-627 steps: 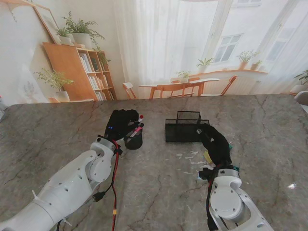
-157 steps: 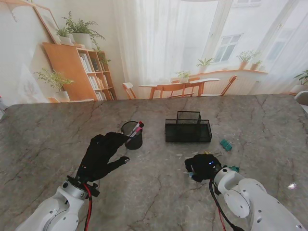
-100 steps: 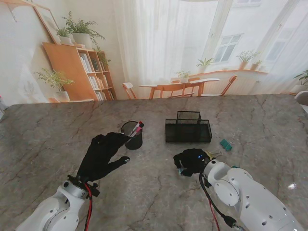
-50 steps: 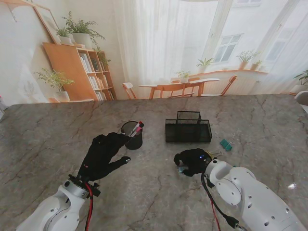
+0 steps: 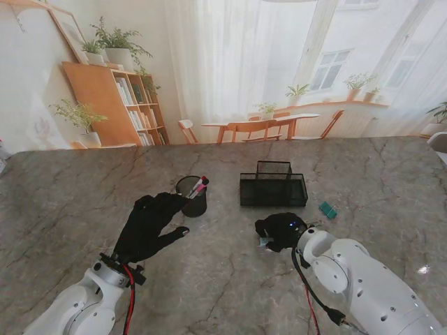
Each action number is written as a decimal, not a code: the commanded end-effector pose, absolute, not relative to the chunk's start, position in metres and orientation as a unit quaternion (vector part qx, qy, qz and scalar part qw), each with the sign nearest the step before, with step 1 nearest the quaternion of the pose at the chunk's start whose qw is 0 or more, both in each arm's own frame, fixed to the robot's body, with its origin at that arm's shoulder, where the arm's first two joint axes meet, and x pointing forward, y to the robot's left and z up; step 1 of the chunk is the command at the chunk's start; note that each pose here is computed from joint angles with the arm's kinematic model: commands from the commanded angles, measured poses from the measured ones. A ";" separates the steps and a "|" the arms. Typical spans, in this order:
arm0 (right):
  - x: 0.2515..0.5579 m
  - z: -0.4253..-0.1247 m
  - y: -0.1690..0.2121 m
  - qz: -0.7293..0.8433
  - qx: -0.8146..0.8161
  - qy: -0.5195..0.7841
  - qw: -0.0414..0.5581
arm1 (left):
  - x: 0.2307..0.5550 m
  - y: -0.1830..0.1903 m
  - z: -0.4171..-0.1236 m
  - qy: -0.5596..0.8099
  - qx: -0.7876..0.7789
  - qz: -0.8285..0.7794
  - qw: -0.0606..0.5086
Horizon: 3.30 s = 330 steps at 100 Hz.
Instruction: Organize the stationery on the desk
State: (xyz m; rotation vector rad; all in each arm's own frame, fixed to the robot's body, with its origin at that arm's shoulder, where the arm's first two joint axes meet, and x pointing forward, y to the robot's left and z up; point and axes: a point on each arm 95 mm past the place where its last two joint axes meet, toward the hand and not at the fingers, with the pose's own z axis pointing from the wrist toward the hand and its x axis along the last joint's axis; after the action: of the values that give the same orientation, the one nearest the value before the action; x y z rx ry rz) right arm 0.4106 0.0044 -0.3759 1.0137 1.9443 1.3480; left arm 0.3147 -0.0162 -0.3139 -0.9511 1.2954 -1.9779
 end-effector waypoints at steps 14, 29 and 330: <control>0.398 -0.405 -0.005 0.471 0.397 0.742 0.263 | 0.313 -0.017 -0.316 0.486 -0.359 -0.742 0.290; 0.397 -0.407 -0.005 0.475 0.403 0.735 0.267 | 0.313 -0.016 -0.316 0.486 -0.358 -0.742 0.291; 0.535 -0.313 -0.043 0.452 0.659 0.422 0.429 | 0.321 -0.017 -0.322 0.519 -0.357 -0.722 0.287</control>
State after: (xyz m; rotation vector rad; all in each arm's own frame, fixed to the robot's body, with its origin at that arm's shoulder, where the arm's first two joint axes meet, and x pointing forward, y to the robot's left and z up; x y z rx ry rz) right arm 0.5315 -0.0481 -0.3163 1.6343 1.0498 1.1198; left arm 0.3216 -0.0160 -0.3201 -0.9491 1.3779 -1.9326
